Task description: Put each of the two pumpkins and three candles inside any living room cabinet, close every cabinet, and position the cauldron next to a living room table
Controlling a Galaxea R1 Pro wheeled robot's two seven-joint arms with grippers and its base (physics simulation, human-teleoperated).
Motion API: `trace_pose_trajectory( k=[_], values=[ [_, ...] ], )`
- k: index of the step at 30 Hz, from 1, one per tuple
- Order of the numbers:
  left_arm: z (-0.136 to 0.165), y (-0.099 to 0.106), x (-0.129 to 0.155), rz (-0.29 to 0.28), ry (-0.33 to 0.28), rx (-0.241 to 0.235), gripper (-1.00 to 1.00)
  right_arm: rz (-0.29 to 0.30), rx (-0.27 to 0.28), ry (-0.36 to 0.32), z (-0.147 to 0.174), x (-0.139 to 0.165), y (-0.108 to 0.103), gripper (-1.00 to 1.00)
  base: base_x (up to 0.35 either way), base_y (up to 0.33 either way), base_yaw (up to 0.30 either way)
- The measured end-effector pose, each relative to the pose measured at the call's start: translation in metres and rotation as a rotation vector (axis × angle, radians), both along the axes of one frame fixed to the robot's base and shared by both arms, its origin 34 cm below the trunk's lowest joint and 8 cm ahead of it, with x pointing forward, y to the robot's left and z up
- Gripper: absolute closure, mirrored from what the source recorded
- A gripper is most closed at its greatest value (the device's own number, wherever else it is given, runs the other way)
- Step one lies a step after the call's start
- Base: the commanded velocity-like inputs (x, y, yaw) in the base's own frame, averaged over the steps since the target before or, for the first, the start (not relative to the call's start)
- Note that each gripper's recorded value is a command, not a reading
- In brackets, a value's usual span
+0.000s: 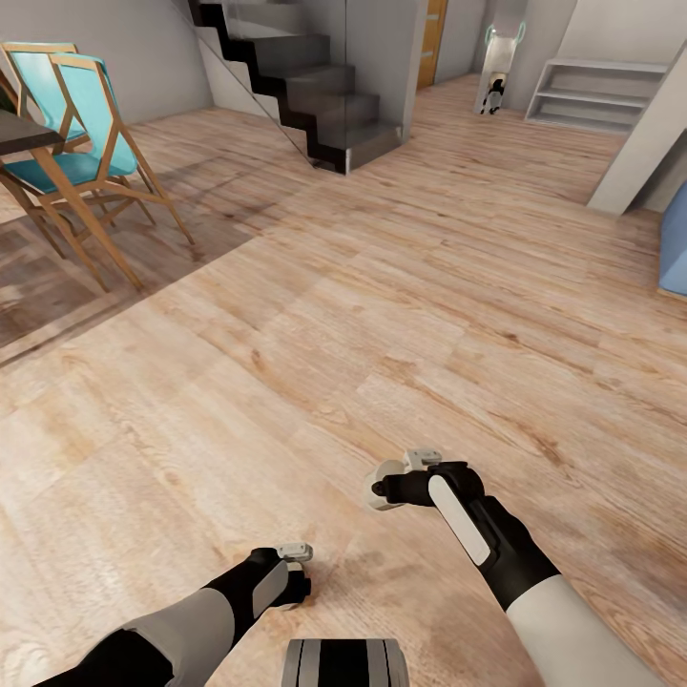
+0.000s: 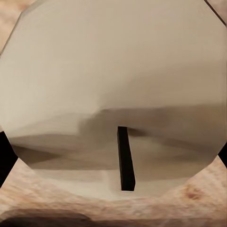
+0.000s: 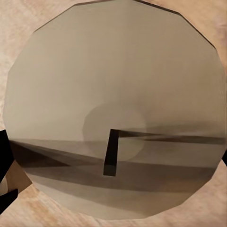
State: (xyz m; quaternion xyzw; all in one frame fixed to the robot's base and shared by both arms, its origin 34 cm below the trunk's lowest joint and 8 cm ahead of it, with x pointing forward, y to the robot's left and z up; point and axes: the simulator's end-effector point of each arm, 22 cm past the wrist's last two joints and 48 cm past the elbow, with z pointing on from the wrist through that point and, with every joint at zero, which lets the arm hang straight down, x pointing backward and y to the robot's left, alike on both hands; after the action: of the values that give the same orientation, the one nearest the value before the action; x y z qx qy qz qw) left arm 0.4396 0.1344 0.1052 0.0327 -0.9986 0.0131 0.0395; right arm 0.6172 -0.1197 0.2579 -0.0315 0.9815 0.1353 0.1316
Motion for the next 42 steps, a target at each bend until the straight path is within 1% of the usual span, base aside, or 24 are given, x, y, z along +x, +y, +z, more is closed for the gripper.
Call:
trace_pose_trajectory(
  k=[36,42],
  values=[
    [0.0,0.0,0.0,-0.002,0.0,0.001,1.0,0.0,-0.001,0.001,0.0,0.0,-0.001,1.0,0.0,0.0,0.0],
    [0.009,0.001,0.01,-0.001,-0.026,0.002,1.0,0.0,0.0,-0.024,0.013,0.005,-0.001,1.0,0.0,0.0,0.0]
  ],
)
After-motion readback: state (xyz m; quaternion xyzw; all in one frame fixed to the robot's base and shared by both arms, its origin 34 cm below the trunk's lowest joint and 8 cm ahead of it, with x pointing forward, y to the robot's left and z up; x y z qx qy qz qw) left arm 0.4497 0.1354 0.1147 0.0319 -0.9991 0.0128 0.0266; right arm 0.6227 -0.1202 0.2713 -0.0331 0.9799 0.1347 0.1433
